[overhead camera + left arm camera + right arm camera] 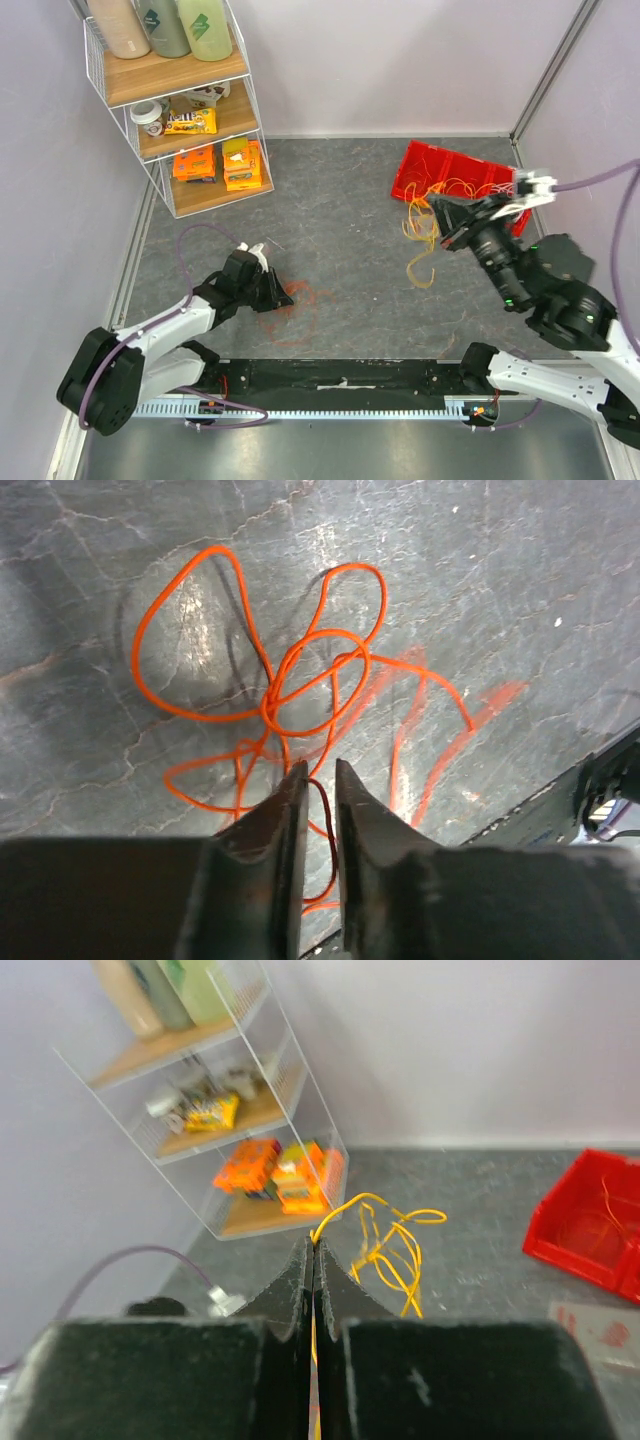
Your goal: Untangle the cables
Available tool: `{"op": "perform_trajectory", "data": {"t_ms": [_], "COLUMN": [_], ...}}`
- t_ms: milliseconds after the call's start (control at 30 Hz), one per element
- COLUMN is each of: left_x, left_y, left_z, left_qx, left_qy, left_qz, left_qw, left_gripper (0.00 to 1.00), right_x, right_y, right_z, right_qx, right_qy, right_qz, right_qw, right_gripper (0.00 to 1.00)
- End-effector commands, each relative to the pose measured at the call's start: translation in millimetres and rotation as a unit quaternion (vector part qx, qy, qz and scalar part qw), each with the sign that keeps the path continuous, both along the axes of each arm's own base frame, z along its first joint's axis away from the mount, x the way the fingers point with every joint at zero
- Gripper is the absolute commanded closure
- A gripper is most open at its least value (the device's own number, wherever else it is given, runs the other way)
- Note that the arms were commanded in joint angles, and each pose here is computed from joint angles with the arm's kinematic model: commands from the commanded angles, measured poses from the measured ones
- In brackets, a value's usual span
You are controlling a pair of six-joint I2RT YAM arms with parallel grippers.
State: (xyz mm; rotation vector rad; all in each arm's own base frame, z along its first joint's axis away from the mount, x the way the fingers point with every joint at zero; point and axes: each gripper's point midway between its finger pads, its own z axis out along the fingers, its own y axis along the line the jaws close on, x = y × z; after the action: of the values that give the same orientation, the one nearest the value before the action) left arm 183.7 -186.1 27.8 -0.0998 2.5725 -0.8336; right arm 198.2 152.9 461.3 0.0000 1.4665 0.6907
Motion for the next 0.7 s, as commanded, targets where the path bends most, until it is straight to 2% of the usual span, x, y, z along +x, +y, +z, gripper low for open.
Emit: {"op": "perform_trajectory", "data": {"t_ms": [0, 67, 167, 300, 433, 533, 567, 600, 667], "left_x": [7.1, 10.0, 15.8, 22.1, 21.6, 13.9, 10.8, 9.6, 5.5], "left_y": [0.0, 4.2, 12.0, 12.8, -3.7, -20.6, -25.7, -27.9, -31.3], "left_z": [21.7, 32.3, 52.2, 92.3, 134.1, 166.5, 184.2, 197.5, 222.4], "left_qx": [-0.008, 0.004, 0.024, 0.016, -0.029, -0.073, -0.088, -0.098, -0.112], "left_qy": [-0.031, -0.046, -0.073, -0.122, -0.158, -0.178, -0.195, -0.207, -0.232], "left_qz": [0.004, 0.005, 0.008, 0.006, -0.034, -0.087, -0.107, -0.116, -0.136], "left_qw": [0.999, 0.999, 0.997, 0.992, 0.986, 0.977, 0.971, 0.966, 0.957], "left_gripper": [0.85, 0.98, 0.98, 0.98, 0.98, 0.98, 0.98, 0.98, 0.98], "right_x": [17.3, 19.9, 19.4, 9.6, -0.9, -4.3, -5.0, -4.4, -5.2], "right_y": [13.5, 1.2, -18.4, -4.8, 10.1, 16.7, 19.6, 22.9, 33.4], "right_z": [-95.2, -124.9, -168.4, -230.1, -286.8, -311.7, -319.2, -320.3, -321.4], "right_qx": [-0.108, -0.125, -0.151, -0.172, -0.189, -0.218, -0.237, -0.249, -0.278], "right_qy": [0.082, 0.105, 0.144, 0.201, 0.256, 0.278, 0.286, 0.288, 0.287], "right_qz": [-0.026, -0.060, -0.105, -0.069, -0.033, -0.016, -0.010, -0.003, 0.027], "right_qw": [0.990, 0.985, 0.972, 0.962, 0.947, 0.935, 0.928, 0.925, 0.917], "right_gripper": [1.00, 1.00, 1.00, 1.00, 0.97, 0.87, 0.81, 0.73, 0.47]}}
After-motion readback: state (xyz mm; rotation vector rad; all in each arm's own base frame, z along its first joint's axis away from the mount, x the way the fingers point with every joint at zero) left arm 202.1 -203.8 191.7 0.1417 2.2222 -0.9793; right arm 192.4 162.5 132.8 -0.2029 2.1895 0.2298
